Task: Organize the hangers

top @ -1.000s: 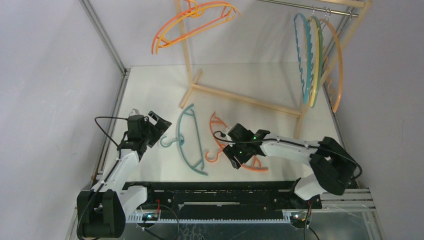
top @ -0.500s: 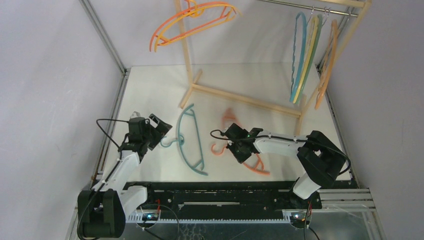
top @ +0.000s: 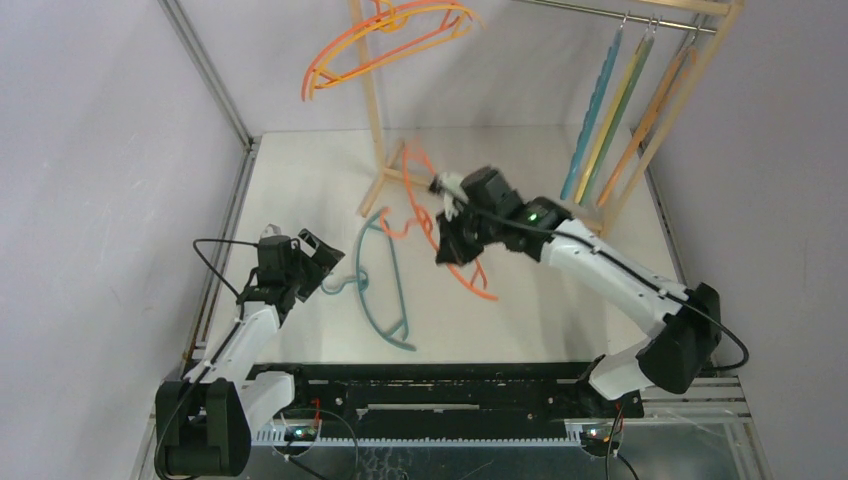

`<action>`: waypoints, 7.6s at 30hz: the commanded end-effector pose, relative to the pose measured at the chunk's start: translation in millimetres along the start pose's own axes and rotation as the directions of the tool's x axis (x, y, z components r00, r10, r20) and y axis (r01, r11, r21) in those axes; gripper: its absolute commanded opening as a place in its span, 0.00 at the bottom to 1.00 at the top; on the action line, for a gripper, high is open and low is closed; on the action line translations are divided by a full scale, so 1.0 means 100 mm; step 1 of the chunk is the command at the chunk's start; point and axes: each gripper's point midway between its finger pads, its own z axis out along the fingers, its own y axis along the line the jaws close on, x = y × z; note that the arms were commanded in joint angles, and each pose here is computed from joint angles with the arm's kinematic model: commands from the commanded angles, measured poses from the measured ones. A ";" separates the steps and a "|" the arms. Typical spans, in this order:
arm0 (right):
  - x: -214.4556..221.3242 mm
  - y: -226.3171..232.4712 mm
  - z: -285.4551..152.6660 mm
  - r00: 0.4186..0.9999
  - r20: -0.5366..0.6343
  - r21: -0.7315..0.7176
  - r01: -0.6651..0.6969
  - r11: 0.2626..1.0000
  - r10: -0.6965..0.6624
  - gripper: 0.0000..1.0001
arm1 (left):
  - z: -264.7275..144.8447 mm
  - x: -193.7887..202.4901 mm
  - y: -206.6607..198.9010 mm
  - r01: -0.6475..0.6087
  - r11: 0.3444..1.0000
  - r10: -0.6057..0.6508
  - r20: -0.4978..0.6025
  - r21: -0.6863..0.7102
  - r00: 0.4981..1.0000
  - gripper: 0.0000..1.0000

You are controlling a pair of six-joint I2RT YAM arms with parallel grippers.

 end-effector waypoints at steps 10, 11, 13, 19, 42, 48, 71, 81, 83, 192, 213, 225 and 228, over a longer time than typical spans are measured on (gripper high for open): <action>-2.17 -0.03 -1.23 0.683 0.722 0.074 -0.243 0.967 0.116 0.00 | -0.13 -0.21 -0.25 -0.016 0.996 0.010 0.066 0.082 0.998 0.99; -2.25 -0.08 -1.26 0.658 0.744 0.082 -0.260 0.962 0.115 0.00 | -0.13 -0.21 -0.25 -0.018 0.996 0.012 0.066 0.084 0.998 1.00; -2.42 -0.19 -1.35 0.615 0.782 0.105 -0.289 0.951 0.101 0.00 | -0.14 -0.20 -0.23 -0.024 0.997 0.019 0.062 0.080 0.998 1.00; -2.95 -0.44 -1.78 0.428 0.903 0.115 -0.345 0.931 0.047 0.00 | -0.13 -0.16 -0.18 -0.026 0.997 0.022 0.055 0.067 0.998 1.00; -3.69 -0.81 -1.75 0.275 0.952 -0.022 -0.370 0.929 0.132 0.00 | -0.09 -0.26 -0.18 -0.065 0.996 0.062 0.066 0.053 0.996 0.99; -3.51 -0.79 -1.61 0.329 0.932 -0.020 -0.372 0.928 0.152 0.00 | -0.17 -0.59 -0.28 -0.125 0.992 0.121 0.129 0.017 0.984 0.99; -3.74 -0.70 -1.58 0.308 0.924 -0.120 -0.329 0.937 0.227 0.00 | -0.39 -1.38 -1.01 -0.250 0.964 0.220 0.262 0.090 0.940 1.00; -3.80 -0.86 -1.36 0.316 0.916 -0.125 -0.363 0.923 0.249 0.00 | -0.36 -1.25 -0.87 -0.247 0.966 0.222 0.242 0.076 0.945 0.99; -3.80 -0.89 -1.35 0.315 0.917 -0.121 -0.367 0.922 0.246 0.00 | -0.35 -1.23 -0.85 -0.245 0.967 0.222 0.234 0.074 0.946 0.99; -3.55 -1.56 -1.34 0.299 0.920 -0.080 -0.490 0.868 0.253 0.00 | -0.22 -0.99 -0.50 -0.203 0.978 0.191 0.189 0.051 0.963 0.99; -3.83 -1.11 -0.54 0.388 0.854 -0.166 -0.428 0.888 0.347 0.08 | -0.29 -1.08 -0.47 -0.218 0.975 0.205 0.213 0.040 0.955 1.00; -3.84 -0.67 -0.71 0.471 0.848 -0.135 -0.253 0.958 0.244 0.56 | -0.29 -1.07 -0.43 -0.209 0.977 0.197 0.214 0.036 0.957 1.00; -3.76 -0.65 -0.84 0.483 0.846 -0.116 -0.249 0.961 0.227 0.61 | -0.29 -1.07 -0.43 -0.208 0.977 0.196 0.216 0.035 0.957 1.00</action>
